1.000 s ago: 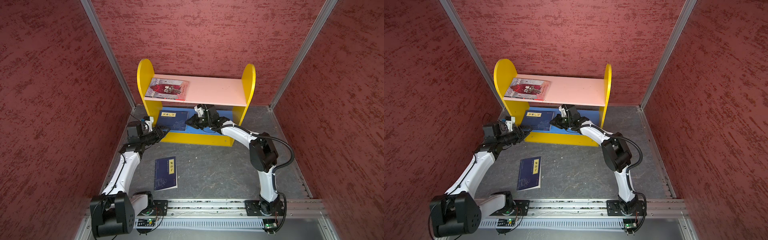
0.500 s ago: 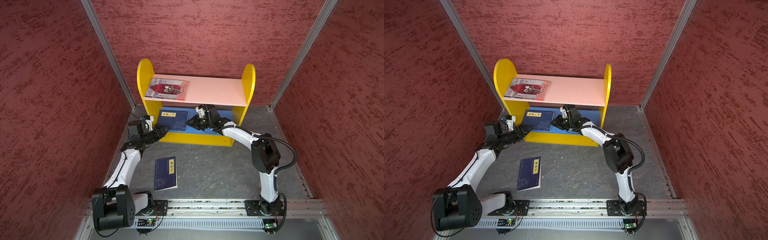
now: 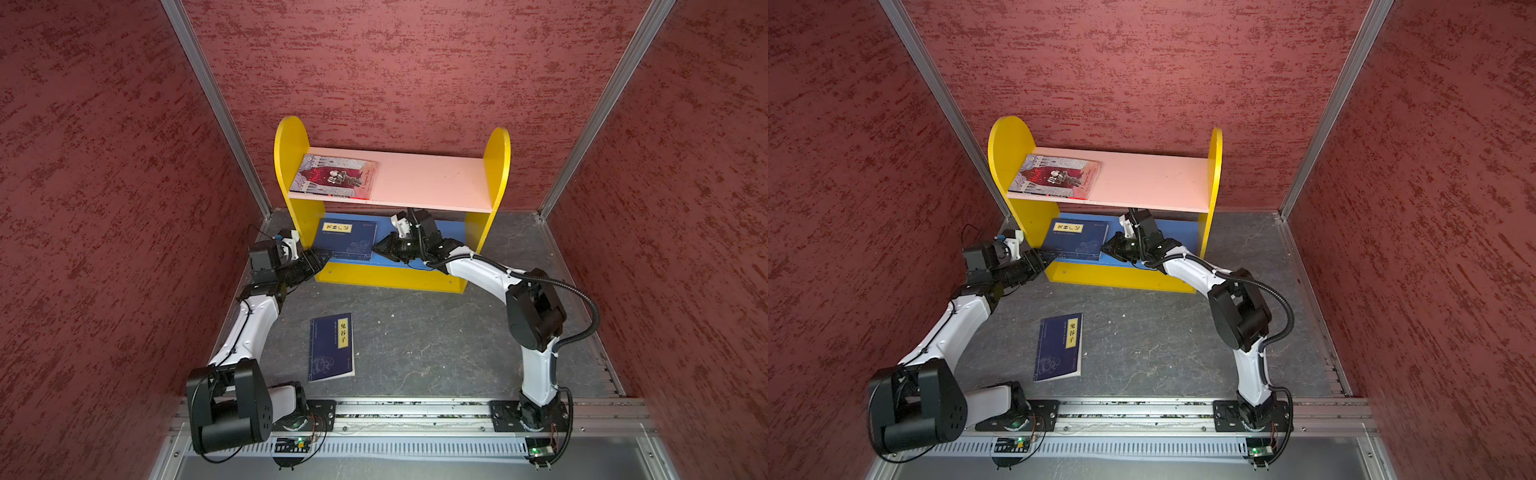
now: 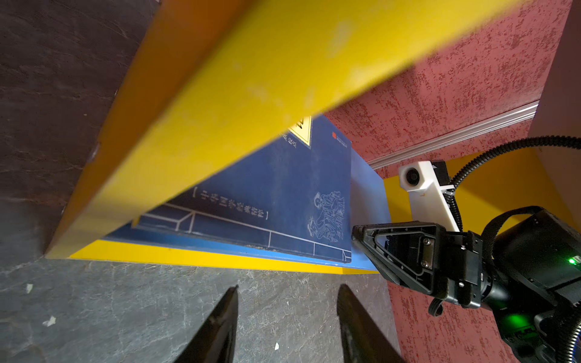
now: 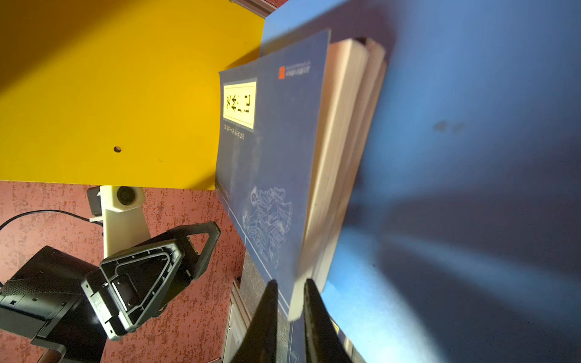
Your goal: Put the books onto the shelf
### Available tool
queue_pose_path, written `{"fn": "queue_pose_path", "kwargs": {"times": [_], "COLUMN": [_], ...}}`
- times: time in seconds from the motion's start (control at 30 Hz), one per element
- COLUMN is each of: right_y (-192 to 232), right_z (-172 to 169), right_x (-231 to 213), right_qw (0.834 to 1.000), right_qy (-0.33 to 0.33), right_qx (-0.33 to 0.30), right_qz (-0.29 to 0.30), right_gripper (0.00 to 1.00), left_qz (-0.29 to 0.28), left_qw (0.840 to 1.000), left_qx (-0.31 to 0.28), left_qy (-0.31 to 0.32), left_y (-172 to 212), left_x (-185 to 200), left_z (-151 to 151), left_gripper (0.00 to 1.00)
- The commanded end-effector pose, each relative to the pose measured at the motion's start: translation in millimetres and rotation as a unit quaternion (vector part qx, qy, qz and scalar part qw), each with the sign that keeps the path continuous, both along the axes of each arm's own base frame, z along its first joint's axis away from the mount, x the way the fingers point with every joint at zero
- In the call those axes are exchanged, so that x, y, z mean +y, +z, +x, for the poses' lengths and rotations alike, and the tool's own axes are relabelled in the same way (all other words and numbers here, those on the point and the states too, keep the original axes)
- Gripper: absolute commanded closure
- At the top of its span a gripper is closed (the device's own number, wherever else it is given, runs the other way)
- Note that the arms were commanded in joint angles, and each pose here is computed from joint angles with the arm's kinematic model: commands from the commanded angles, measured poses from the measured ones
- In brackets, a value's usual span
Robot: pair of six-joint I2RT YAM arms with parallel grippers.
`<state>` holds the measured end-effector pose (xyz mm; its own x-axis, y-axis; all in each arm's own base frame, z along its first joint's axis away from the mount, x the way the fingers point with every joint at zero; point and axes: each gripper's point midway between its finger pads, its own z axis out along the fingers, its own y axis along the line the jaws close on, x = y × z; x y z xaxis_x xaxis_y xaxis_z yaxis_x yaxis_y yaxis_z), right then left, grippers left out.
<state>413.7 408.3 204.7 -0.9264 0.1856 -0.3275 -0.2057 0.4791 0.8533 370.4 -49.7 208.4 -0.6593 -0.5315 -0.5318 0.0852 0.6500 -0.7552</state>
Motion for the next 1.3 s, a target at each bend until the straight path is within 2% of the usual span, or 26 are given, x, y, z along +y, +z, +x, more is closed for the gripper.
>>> {"fn": "queue_pose_path", "kwargs": {"times": [0.0,0.3,0.63,1.27], "right_y": [27,27,20,3], "right_z": [-7,-12,-16,-17], "right_x": [3,0,4,16], "right_qw": [0.999,0.999,0.999,0.999], "right_qy": [0.009,0.007,0.011,0.019], "right_qx": [-0.029,-0.029,-0.021,-0.005], "right_qz": [0.027,0.032,0.042,0.039], "right_gripper": [0.83,0.84,0.85,0.85], "left_qz": [0.013,0.002,-0.018,-0.011], "left_qw": [1.000,1.000,0.999,1.000], "left_qx": [-0.022,-0.018,0.022,0.019], "left_qy": [0.006,-0.018,-0.035,0.003], "left_y": [2,7,-8,-6], "left_x": [3,-11,-20,-2], "left_z": [9,-16,-33,-14], "left_gripper": [0.50,0.51,0.52,0.52]}}
